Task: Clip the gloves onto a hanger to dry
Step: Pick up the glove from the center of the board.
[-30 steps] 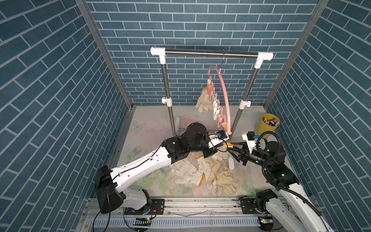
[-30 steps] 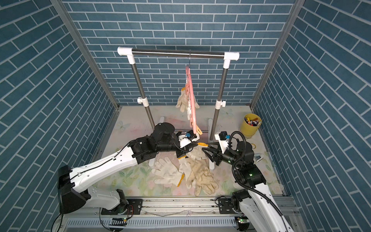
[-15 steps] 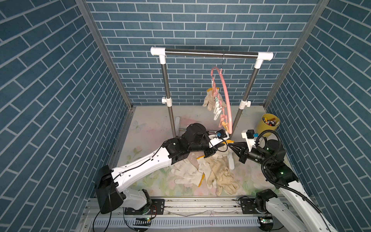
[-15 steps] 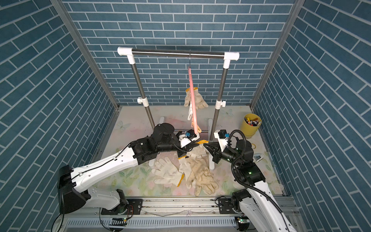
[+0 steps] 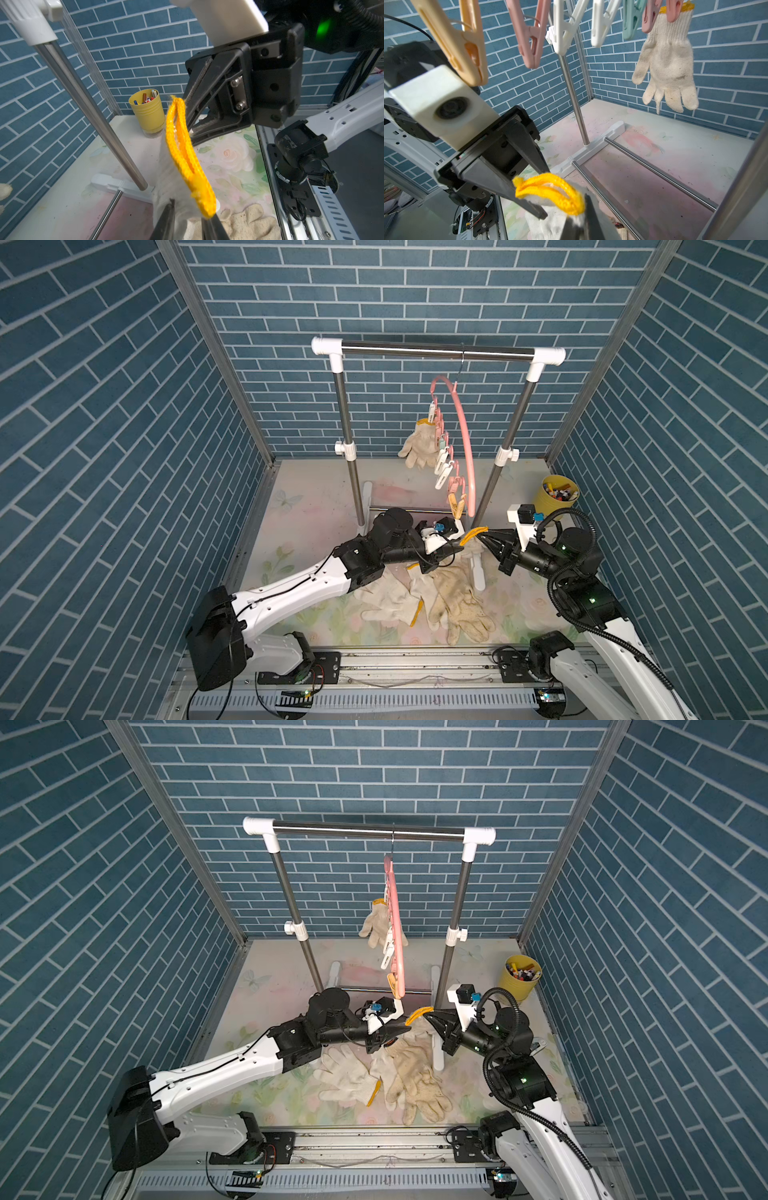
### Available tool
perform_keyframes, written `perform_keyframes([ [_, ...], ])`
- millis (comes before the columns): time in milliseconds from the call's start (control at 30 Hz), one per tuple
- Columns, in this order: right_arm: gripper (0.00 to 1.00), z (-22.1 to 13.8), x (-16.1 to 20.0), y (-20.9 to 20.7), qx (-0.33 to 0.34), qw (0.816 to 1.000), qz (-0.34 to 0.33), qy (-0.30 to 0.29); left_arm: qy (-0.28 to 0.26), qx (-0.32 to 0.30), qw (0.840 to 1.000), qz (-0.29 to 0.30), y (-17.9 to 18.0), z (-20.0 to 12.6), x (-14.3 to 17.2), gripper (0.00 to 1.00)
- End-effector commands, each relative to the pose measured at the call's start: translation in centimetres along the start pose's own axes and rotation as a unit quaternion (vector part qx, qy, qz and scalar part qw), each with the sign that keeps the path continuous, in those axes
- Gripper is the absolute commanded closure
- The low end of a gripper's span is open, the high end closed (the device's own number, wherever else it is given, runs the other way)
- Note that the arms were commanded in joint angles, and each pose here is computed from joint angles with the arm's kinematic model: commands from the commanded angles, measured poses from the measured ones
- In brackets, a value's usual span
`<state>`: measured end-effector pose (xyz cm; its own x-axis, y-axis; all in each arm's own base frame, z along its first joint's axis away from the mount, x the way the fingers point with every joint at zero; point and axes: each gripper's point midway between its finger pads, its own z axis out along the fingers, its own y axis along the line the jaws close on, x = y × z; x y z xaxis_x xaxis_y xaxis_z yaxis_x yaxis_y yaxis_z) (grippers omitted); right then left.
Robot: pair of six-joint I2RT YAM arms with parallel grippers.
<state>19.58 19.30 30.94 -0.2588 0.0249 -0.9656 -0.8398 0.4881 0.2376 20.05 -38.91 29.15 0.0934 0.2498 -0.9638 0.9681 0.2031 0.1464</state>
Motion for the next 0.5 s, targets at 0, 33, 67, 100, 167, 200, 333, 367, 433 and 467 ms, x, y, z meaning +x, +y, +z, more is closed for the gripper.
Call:
perform_keyframes([
  [0,1.00,-0.2,-1.6,1.0,-0.013,1.000,-0.024,-0.014,-0.060,-0.024,0.998,0.007,1.0,-0.4,-2.5,0.72],
  [33,1.00,-0.3,-1.7,1.0,-0.012,1.000,-0.023,-0.014,-0.070,-0.026,0.997,0.007,1.0,-0.5,-2.8,0.72],
  [67,1.00,-0.3,-1.8,1.0,-0.012,1.000,-0.022,-0.015,-0.077,-0.028,0.997,0.007,1.1,-0.5,-3.0,0.72],
  [100,1.00,-0.3,-1.8,1.0,-0.013,1.000,-0.021,-0.015,-0.082,-0.030,0.996,0.004,1.2,-0.5,-3.1,0.71],
  [167,1.00,-0.3,-1.9,1.0,-0.012,1.000,-0.020,-0.015,-0.093,-0.033,0.995,0.002,1.3,-0.6,-3.5,0.71],
  [200,1.00,-0.2,-1.8,1.0,-0.011,1.000,-0.019,-0.013,-0.098,-0.034,0.995,0.000,1.3,-0.7,-3.6,0.71],
  [333,1.00,-0.2,-1.9,1.0,-0.011,1.000,-0.019,-0.015,-0.111,-0.042,0.993,-0.002,1.5,-0.9,-3.8,0.81],
  [367,1.00,-0.2,-1.9,1.0,-0.012,1.000,-0.019,-0.014,-0.113,-0.040,0.993,-0.002,1.4,-0.9,-3.8,0.85],
  [433,1.00,-0.1,-2.0,1.0,-0.012,1.000,-0.018,-0.014,-0.113,-0.035,0.993,-0.006,1.3,-0.8,-3.7,0.93],
  [467,1.00,-0.1,-2.0,0.9,-0.011,1.000,-0.017,-0.012,-0.113,-0.031,0.993,-0.007,1.1,-0.7,-3.5,1.00],
])
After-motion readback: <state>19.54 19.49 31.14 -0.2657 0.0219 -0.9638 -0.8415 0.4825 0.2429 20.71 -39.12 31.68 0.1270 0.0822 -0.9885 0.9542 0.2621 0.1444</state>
